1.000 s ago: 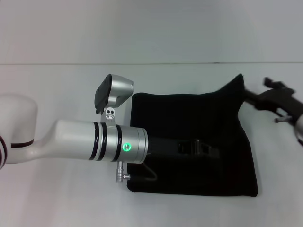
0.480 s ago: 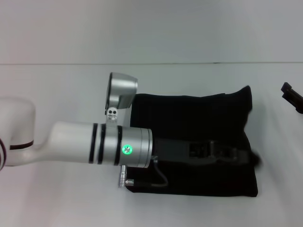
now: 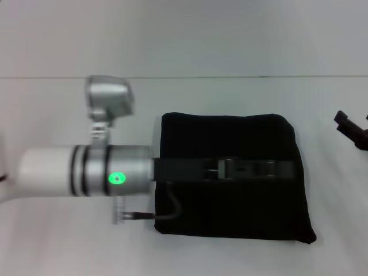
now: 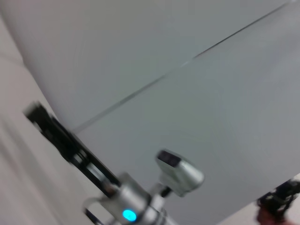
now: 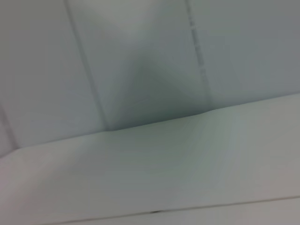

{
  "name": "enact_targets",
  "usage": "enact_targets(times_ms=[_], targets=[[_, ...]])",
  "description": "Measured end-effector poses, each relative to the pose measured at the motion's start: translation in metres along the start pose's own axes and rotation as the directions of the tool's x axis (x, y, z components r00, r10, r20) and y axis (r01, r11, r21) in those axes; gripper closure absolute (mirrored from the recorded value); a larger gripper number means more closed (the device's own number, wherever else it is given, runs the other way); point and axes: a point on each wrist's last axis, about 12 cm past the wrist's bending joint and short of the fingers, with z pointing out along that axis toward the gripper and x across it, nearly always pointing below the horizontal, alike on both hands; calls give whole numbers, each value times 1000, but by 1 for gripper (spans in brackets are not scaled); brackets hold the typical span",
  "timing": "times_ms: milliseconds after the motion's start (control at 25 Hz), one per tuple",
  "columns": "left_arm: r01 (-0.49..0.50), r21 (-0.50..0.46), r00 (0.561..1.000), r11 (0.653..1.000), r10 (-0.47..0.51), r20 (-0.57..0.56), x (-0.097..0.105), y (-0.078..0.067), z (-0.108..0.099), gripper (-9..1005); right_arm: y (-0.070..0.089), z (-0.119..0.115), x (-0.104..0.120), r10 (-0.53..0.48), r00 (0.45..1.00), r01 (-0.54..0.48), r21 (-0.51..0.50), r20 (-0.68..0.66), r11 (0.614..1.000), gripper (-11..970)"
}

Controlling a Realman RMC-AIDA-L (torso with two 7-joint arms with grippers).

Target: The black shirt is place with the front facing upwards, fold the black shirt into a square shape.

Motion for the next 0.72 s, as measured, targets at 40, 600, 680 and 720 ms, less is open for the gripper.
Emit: enact_targets(times_ms=[40,600,680,720], targets=[[-44,-15,999,999,44,10,-1,0,-8,463,0,-1,-1,16,1000,-17,-34,-16,999,26],[-227,-277,962,934,260,86,5,15,-106,231,53,-5,-25,-236,968,126,-637,-90,761,30],[-202,-291,962,935,244,118,6,16,-111,230,64,-3,-14,-310,948,187,-671,-68,718,31],[-194,-298,961,935,242,136,7,16,-115,230,68,-2,-9,-338,939,204,-685,-66,700,32]])
